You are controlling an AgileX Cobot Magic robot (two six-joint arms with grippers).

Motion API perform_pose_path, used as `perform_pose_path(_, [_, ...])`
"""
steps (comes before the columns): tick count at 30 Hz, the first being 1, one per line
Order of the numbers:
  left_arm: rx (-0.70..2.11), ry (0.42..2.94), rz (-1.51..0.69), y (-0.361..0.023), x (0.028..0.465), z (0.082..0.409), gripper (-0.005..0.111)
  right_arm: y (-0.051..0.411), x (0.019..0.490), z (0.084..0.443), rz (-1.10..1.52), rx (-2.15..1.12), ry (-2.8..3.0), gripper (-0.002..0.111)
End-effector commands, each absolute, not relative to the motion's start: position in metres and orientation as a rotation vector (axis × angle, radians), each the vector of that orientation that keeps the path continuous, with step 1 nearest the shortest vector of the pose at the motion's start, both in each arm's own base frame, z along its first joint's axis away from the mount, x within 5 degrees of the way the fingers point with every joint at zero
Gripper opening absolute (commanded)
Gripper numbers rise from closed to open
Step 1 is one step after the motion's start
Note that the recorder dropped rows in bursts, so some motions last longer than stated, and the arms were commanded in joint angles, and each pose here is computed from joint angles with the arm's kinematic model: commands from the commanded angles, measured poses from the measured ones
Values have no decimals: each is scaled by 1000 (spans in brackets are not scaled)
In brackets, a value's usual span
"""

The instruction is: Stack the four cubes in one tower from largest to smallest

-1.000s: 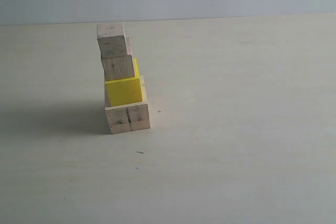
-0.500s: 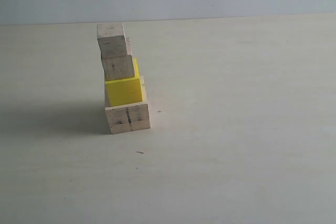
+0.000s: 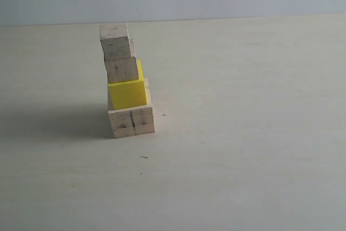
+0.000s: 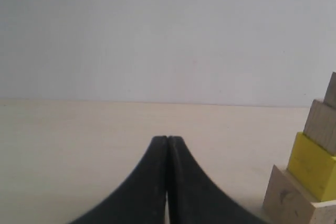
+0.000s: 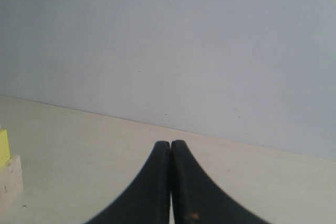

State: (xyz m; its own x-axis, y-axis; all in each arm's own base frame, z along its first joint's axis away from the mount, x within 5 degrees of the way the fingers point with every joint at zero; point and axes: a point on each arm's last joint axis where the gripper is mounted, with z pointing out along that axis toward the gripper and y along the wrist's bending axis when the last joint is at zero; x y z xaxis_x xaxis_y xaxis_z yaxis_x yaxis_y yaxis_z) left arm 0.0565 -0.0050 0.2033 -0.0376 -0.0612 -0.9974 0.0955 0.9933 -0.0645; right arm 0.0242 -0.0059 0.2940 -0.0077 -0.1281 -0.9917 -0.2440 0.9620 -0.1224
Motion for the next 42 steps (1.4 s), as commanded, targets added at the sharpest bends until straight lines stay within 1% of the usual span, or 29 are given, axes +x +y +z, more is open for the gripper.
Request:
perform_pose_path(1, [31,1670,-108,-4,56,196,0,-6,24,294,99,-290,1571,0])
perform_pose_path(8, [7,1837,-89,-2,53,181,0,-6,24,294,99,-290,1571,0])
perform_pose_path(42, [11,1836,-83,-2,53,181,0,-5,24,296,106,-291,1554,0])
